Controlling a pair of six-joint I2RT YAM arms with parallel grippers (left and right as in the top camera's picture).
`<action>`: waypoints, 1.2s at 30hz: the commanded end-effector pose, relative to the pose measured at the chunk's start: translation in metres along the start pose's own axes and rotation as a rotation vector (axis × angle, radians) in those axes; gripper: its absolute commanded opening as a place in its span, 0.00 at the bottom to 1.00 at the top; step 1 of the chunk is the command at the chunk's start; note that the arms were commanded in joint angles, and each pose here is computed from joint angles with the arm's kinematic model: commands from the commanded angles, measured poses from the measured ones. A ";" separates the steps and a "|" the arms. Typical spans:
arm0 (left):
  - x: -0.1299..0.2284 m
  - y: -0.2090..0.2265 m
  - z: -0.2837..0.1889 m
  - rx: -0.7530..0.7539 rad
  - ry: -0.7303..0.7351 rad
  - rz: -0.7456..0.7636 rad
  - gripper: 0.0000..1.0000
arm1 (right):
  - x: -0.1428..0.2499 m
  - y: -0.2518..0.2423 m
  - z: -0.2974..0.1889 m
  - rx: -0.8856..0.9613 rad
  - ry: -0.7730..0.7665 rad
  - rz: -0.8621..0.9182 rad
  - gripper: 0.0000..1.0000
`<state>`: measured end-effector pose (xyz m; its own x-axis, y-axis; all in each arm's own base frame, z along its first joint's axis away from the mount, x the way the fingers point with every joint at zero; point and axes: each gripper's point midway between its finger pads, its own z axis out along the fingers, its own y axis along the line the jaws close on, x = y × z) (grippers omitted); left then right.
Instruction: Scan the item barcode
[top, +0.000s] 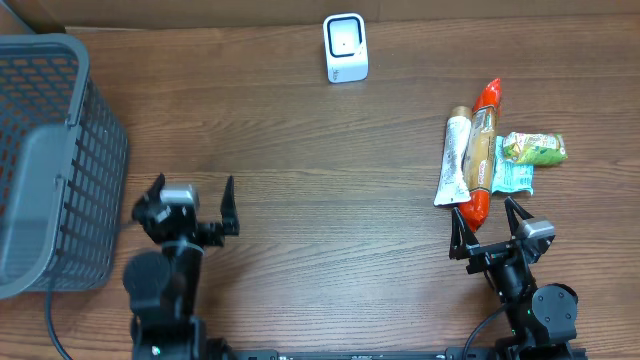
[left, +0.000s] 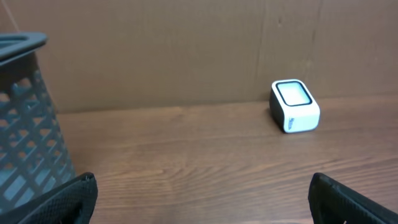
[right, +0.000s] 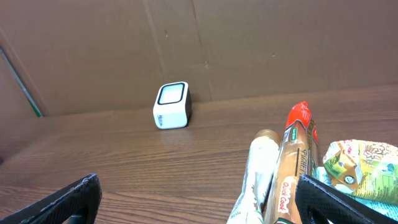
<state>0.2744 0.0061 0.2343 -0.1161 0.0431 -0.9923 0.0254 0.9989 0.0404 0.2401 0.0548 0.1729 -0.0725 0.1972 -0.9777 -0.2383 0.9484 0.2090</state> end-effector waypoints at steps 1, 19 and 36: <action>0.021 0.005 -0.009 -0.040 -0.033 0.066 1.00 | 0.001 -0.003 0.000 0.015 -0.006 0.003 1.00; 0.083 0.000 -0.018 -0.041 -0.025 0.218 1.00 | 0.001 -0.003 0.000 0.015 -0.006 0.003 1.00; 0.080 0.001 -0.019 -0.048 -0.039 0.223 1.00 | 0.001 -0.003 0.000 0.015 -0.006 0.003 1.00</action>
<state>0.2461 0.0111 0.1572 -0.0828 0.2380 -0.9677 -0.0048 0.9709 0.2393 0.2403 0.0541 0.1730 -0.0716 0.1970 -0.9778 -0.2343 0.9495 0.2085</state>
